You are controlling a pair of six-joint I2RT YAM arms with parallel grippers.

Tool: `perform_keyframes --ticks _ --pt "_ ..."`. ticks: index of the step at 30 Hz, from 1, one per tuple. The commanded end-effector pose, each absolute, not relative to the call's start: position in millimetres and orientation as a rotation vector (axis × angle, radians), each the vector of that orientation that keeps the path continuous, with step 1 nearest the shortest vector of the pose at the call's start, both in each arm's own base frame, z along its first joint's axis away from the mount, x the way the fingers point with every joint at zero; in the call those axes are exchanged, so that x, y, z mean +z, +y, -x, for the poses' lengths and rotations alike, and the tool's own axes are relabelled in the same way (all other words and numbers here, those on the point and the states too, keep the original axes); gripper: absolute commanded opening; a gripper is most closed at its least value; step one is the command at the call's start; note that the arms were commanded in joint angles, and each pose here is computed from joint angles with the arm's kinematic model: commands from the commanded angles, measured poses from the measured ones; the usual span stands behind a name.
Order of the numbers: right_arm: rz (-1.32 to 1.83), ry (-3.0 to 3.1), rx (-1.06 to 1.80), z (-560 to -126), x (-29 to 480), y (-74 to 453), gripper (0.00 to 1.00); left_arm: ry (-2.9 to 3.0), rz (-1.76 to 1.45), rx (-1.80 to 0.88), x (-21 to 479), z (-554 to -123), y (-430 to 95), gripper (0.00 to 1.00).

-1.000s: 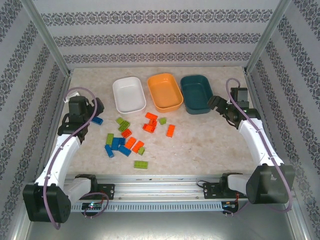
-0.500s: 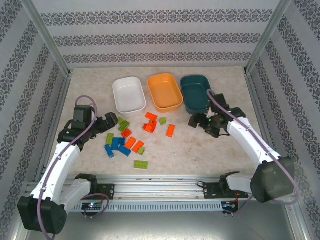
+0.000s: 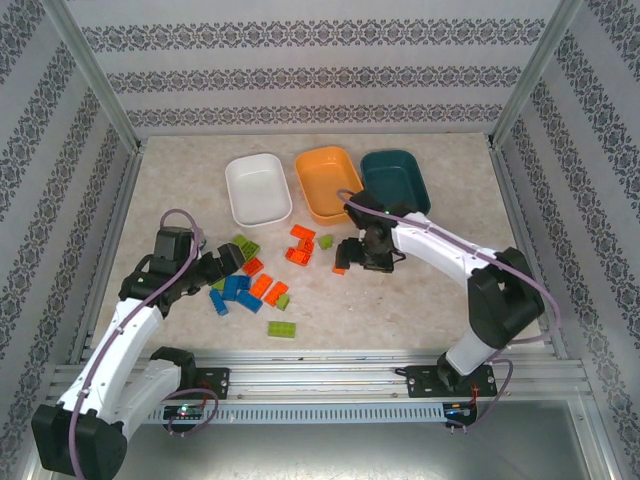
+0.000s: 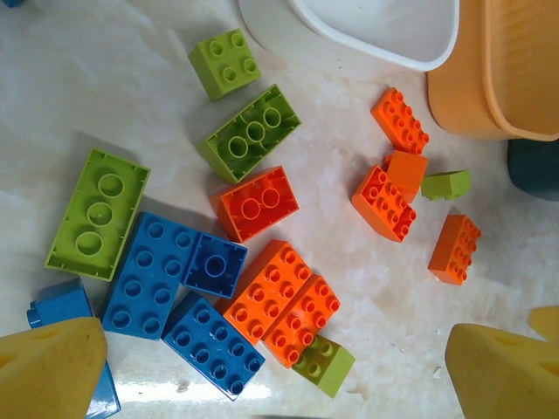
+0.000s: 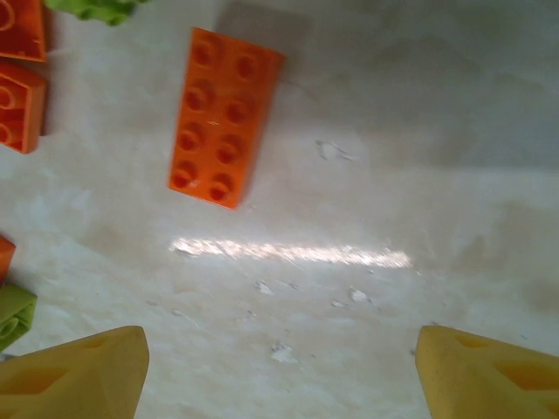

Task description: Sort the legos into containers by color

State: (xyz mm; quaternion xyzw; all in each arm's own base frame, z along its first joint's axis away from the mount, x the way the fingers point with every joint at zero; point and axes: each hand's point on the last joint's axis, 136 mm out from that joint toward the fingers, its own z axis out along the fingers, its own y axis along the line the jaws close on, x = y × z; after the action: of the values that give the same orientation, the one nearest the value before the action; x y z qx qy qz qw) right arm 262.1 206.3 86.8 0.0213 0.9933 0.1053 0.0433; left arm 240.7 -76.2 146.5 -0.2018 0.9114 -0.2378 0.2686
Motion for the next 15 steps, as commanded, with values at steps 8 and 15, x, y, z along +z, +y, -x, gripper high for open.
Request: perform_keyframes --ticks 8,15 --pt "-0.022 3.059 0.178 -283 70 226 0.72 2.472 0.606 -0.641 140 -231 -75 1.00" --pt "-0.023 3.070 0.177 -289 58 232 0.68 2.474 0.616 -0.630 138 -229 -73 1.00"
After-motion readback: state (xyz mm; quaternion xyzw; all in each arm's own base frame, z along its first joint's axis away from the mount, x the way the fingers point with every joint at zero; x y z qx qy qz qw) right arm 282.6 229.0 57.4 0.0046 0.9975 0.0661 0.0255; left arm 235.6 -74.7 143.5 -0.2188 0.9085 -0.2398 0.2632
